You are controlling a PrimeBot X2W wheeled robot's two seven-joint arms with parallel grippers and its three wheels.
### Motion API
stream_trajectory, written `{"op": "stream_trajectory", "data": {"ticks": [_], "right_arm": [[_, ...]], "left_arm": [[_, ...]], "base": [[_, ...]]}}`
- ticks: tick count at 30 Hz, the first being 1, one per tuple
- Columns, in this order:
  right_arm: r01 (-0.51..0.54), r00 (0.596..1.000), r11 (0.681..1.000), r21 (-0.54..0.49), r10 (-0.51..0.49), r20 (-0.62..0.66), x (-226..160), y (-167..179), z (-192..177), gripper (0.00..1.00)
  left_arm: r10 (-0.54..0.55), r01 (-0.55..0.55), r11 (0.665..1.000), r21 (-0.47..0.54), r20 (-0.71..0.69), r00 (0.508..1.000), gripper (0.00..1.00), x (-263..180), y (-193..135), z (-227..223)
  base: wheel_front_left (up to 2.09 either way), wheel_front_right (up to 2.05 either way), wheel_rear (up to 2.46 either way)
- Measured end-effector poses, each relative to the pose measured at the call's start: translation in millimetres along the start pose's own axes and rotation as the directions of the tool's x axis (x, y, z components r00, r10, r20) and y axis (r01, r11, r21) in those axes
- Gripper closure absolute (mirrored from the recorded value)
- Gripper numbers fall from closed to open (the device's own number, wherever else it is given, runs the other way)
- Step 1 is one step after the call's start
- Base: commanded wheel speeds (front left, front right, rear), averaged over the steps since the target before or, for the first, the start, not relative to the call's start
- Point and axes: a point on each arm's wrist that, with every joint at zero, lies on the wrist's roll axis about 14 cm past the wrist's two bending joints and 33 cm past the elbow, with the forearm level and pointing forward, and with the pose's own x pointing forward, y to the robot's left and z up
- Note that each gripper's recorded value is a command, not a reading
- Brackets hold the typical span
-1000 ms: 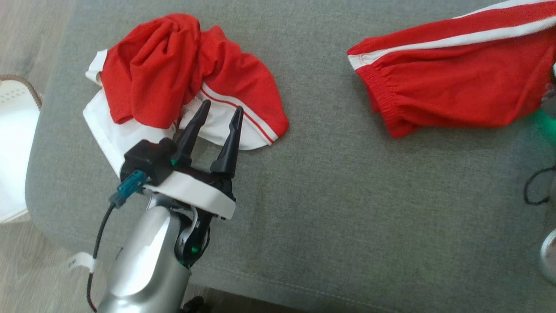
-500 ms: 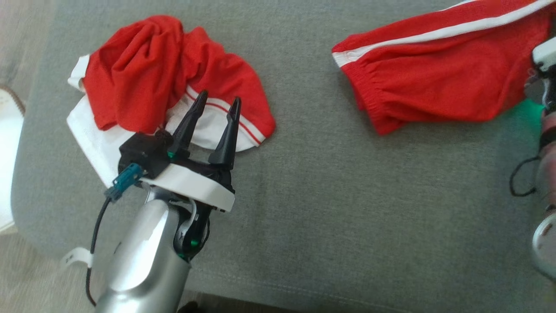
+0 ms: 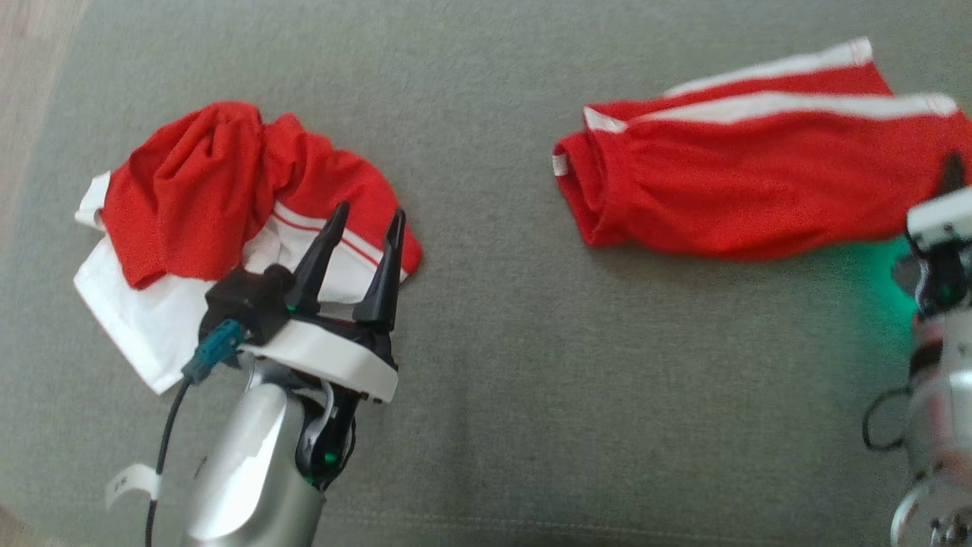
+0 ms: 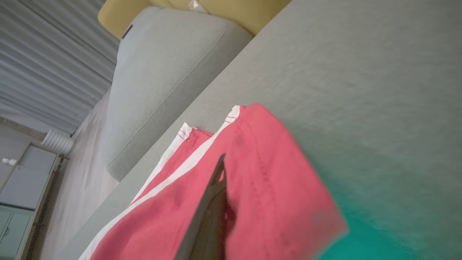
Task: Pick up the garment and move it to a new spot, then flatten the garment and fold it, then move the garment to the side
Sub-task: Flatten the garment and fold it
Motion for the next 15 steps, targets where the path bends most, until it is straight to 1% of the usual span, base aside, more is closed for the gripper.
{"op": "stream_trajectory", "data": {"ticks": [4,6,10,15], "right_arm": [[0.061,0.997,0.997,0.048,-0.063,0.054,-24.8,-34.6,11.4,1.00],[0.076,0.994,0.996,0.054,-0.080,0.074,-35.4,-44.7,15.1,1.00],[0.077,0.993,0.995,0.065,-0.082,0.084,-49.1,-48.9,13.2,1.00],[0.082,0.992,0.994,0.069,-0.088,0.093,-54.2,-52.5,10.3,1.00]], "left_arm": [[-0.023,0.023,1.000,0.000,0.010,1.000,0.00,-4.7,-10.0,3.9],[-0.031,0.031,1.000,-0.001,0.016,0.999,0.00,-7.7,-13.4,6.3],[-0.026,0.026,1.000,-0.007,0.016,1.000,0.00,-14.3,-14.3,5.9],[-0.025,0.025,1.000,-0.011,0.010,1.000,0.00,-17.3,-14.0,3.6]], "base": [[0.00,0.00,0.00],[0.00,0.00,0.00],[0.00,0.00,0.00],[0.00,0.00,0.00]]}}
